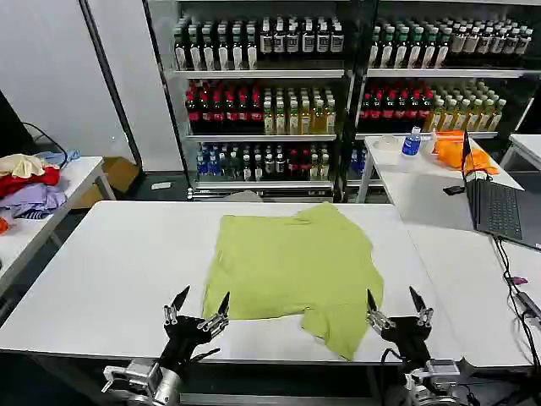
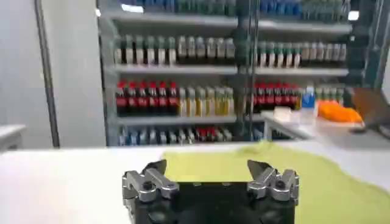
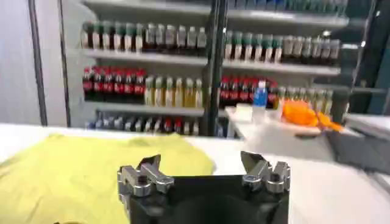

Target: Fold and organize the clothes.

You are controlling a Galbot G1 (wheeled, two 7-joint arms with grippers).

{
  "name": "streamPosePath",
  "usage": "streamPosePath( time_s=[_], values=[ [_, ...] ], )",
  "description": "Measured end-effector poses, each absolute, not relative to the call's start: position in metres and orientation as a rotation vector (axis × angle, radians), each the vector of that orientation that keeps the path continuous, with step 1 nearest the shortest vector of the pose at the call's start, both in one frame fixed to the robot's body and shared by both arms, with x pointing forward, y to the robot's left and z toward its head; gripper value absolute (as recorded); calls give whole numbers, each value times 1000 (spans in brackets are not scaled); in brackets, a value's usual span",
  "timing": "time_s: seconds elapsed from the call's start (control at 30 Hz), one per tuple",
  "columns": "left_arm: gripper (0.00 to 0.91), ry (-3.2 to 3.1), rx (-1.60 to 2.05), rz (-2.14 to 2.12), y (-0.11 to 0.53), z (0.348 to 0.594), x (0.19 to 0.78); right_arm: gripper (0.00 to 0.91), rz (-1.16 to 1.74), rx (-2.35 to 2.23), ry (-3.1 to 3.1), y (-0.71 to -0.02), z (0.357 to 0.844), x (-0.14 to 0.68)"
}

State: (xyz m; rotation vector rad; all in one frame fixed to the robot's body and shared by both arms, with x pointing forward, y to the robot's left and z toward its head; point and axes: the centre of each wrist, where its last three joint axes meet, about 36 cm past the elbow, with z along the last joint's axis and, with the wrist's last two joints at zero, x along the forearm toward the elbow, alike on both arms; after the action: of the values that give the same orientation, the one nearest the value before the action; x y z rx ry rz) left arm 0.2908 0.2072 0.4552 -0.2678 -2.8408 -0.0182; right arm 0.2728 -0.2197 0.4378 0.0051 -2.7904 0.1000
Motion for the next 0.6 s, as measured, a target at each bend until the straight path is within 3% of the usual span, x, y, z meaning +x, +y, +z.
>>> streamPosePath(
  time_s=[0.6],
  values=[
    [907, -2662, -228, -128, 210, 422, 335, 907, 114, 53, -2603, -188, 407, 265]
  ],
)
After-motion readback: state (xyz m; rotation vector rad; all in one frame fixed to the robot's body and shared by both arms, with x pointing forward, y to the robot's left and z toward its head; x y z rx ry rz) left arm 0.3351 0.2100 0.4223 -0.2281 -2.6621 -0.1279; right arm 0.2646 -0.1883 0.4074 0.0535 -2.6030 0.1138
